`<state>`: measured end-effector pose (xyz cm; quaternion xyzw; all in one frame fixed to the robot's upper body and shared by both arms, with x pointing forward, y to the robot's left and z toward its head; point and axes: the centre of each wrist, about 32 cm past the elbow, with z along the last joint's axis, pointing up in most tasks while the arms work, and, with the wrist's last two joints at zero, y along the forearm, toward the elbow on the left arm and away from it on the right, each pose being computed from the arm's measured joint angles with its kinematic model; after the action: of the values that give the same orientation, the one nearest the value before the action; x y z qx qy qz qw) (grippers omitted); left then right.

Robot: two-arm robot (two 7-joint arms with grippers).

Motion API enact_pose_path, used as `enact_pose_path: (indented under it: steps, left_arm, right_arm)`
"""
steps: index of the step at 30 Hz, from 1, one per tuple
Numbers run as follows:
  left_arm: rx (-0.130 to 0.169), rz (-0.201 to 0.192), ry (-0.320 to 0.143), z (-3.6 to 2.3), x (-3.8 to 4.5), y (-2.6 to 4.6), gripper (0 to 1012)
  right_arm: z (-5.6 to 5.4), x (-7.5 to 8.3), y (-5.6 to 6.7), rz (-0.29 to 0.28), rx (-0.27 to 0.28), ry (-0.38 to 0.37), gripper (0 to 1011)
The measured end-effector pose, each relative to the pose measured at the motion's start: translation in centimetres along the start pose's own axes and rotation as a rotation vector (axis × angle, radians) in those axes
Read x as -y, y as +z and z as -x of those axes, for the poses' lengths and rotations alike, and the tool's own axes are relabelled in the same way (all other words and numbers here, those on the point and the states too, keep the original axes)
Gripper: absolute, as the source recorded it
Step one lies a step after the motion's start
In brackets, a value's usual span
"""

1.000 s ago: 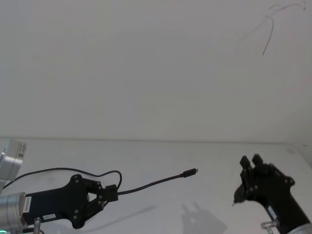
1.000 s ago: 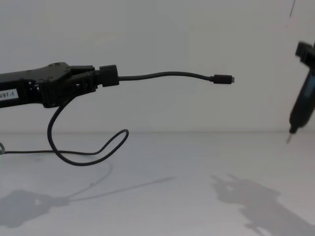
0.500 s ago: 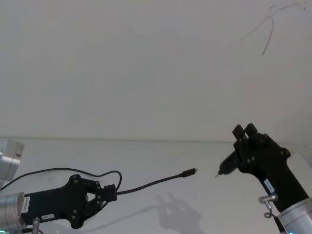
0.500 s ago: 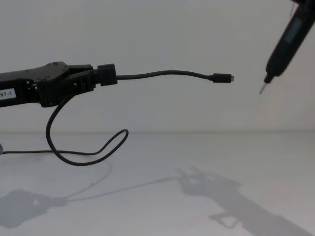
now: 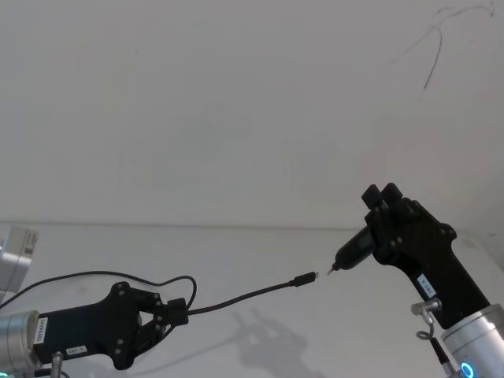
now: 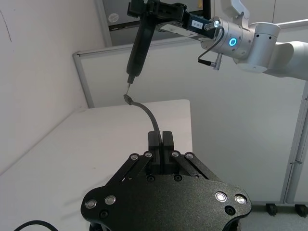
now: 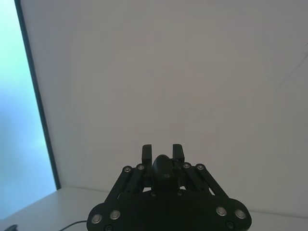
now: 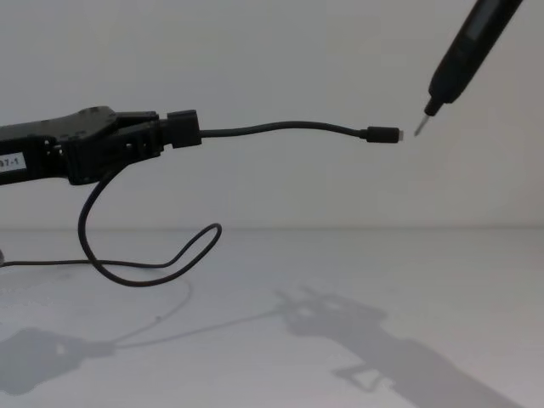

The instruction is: Pick up the data cable with the one hand.

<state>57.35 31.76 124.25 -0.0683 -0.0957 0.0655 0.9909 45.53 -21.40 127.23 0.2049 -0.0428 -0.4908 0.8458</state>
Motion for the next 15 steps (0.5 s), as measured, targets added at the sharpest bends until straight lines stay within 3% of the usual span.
enact_pose_path:
  steps: [15]
  left_arm:
    - [0.0, 0.001, -0.001, 0.0, 0.0, 0.0, 42]
  right_arm:
    - [0.5, -0.48, 0.15, 0.006, -0.074, 0.058, 251]
